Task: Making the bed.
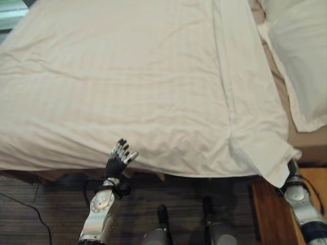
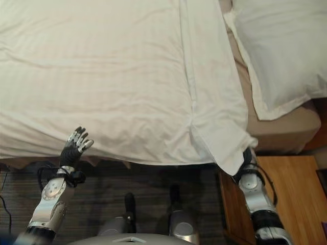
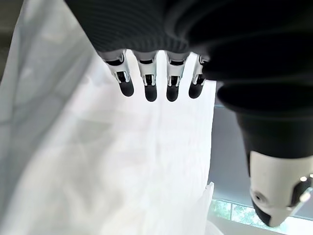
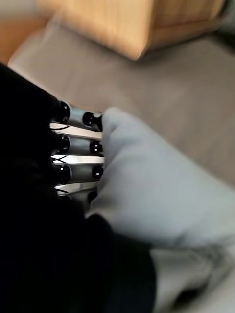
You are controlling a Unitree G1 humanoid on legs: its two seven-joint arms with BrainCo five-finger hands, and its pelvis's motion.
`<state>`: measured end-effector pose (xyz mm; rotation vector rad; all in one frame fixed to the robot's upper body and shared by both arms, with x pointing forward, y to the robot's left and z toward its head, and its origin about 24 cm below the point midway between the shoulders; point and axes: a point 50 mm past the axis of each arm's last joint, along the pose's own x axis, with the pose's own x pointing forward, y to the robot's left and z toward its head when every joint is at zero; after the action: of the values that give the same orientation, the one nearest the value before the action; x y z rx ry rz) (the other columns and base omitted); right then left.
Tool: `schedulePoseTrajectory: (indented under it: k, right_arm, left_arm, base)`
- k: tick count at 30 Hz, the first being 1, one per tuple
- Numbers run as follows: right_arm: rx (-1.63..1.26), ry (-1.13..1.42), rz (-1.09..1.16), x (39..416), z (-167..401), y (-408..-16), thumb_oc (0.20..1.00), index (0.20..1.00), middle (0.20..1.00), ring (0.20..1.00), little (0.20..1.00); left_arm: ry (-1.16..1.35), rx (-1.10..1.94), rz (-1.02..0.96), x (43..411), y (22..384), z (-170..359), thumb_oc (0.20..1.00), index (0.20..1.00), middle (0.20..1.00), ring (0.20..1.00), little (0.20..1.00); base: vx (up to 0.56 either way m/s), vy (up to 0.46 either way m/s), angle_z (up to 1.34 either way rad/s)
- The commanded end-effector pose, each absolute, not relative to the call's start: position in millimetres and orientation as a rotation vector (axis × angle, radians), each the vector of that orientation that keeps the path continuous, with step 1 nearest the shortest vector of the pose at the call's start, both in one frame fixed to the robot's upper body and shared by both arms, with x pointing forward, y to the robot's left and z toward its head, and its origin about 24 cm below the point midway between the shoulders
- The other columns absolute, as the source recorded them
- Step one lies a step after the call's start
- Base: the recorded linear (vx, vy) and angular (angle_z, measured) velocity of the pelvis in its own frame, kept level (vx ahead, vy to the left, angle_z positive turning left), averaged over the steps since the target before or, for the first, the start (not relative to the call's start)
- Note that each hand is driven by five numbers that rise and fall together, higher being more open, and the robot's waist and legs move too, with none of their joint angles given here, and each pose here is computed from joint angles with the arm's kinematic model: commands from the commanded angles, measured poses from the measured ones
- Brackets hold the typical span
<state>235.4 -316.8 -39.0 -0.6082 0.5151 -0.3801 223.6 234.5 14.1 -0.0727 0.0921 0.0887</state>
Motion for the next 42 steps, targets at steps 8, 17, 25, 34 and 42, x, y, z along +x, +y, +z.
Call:
schedulePoseTrajectory:
  k: [8, 17, 25, 34, 42]
  right_arm:
    - [-0.847, 1.486, -0.348, 61, -100, -384, 1.0, 1.0, 1.0, 1.0, 1.0]
    - [-1.149, 1.563, -0.491, 48, -13, -474, 1.0, 1.0, 1.0, 1.0, 1.0]
    - [-0.964, 1.242, -0.763, 83, 22, -492, 1.0, 1.0, 1.0, 1.0, 1.0]
    - [-0.361, 0.105, -0.62, 229, 86, -408, 0.2, 0.2, 0.2, 0.2, 0.2]
    - [0.27, -0.35, -0.354, 319, 139, -286, 0.2, 0.2, 0.2, 0.2, 0.2]
  left_arm:
    - [0.037, -0.045, -0.006, 232, 239, 29, 1.0, 1.0, 1.0, 1.0, 1.0]
    - [0.047, -0.04, 0.009, 224, 250, 27, 1.0, 1.0, 1.0, 1.0, 1.0]
    - [0.054, -0.09, 0.07, 216, 261, 23, 1.0, 1.0, 1.0, 1.0, 1.0]
    - [0.018, -0.083, 0.216, 208, 290, 30, 1.0, 1.0, 1.0, 1.0, 1.0]
    - [0.027, -0.111, 0.178, 228, 275, 29, 1.0, 1.0, 1.0, 1.0, 1.0]
  base:
    - [0.03, -0.029, 0.16]
    - [0.01, -0.02, 0.04]
    - [0.01, -0.017, -0.09]
    - [-0.01, -0.002, -0.14]
    - [-0.02, -0.039, 0.05]
